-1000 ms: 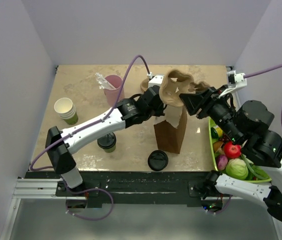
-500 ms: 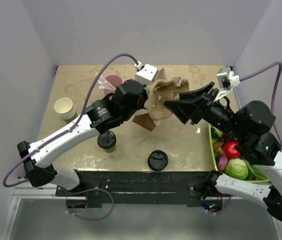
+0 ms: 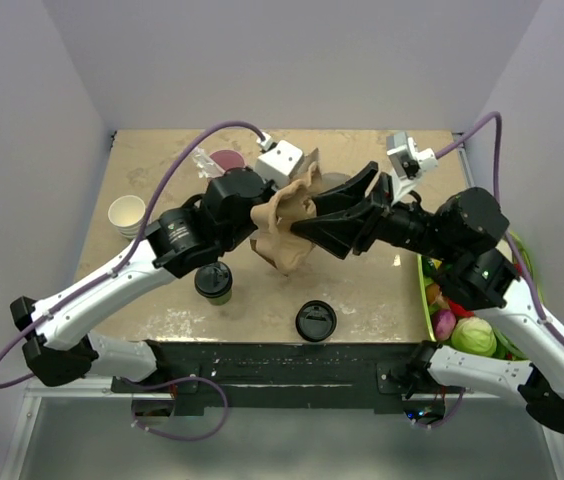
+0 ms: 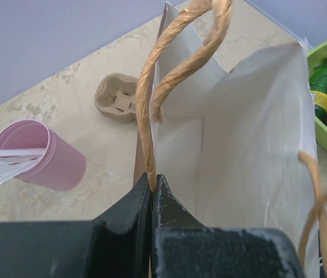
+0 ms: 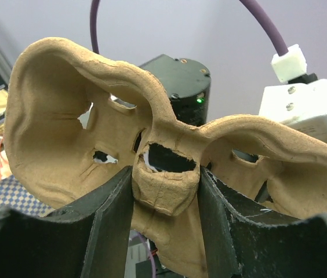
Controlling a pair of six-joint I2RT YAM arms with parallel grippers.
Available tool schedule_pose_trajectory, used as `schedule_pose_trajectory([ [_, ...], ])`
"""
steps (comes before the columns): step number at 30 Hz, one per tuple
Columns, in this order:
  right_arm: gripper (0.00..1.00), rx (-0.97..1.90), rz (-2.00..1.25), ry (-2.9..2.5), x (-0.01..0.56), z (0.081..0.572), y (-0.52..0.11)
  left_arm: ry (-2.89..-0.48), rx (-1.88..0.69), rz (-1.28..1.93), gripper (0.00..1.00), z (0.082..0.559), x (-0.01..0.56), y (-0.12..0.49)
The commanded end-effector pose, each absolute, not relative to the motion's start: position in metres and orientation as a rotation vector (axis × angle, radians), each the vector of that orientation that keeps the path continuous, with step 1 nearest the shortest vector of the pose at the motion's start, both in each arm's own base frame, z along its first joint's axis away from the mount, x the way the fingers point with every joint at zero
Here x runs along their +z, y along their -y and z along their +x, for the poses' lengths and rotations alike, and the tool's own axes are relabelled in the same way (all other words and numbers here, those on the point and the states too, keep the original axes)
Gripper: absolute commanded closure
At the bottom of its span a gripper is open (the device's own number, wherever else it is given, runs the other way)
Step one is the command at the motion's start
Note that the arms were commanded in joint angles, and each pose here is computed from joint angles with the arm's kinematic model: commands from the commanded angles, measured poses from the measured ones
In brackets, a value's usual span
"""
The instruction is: Pack the takeout coffee
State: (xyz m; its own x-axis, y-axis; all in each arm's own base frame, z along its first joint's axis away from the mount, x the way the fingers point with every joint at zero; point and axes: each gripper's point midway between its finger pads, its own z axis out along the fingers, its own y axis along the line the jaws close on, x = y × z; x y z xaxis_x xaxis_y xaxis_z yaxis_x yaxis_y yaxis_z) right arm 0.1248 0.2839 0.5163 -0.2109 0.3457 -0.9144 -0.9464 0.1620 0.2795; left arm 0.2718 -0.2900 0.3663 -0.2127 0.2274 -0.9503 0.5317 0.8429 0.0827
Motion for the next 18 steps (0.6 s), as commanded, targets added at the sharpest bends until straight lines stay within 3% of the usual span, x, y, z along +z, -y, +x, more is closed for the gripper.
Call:
schedule_pose_trajectory([
  [1, 0.52, 1.451, -0.743, -1.118, 0.531, 0.111, -0.290, -1.735, -0.438, 0.618, 1.00, 0.246, 0.388, 0.282],
  [18, 0.52, 1.515, -0.771, -1.131, 0.507, 0.106, -0.298, -1.720, -0.669, 0.667, 1.00, 0.205, 0.401, 0.280],
])
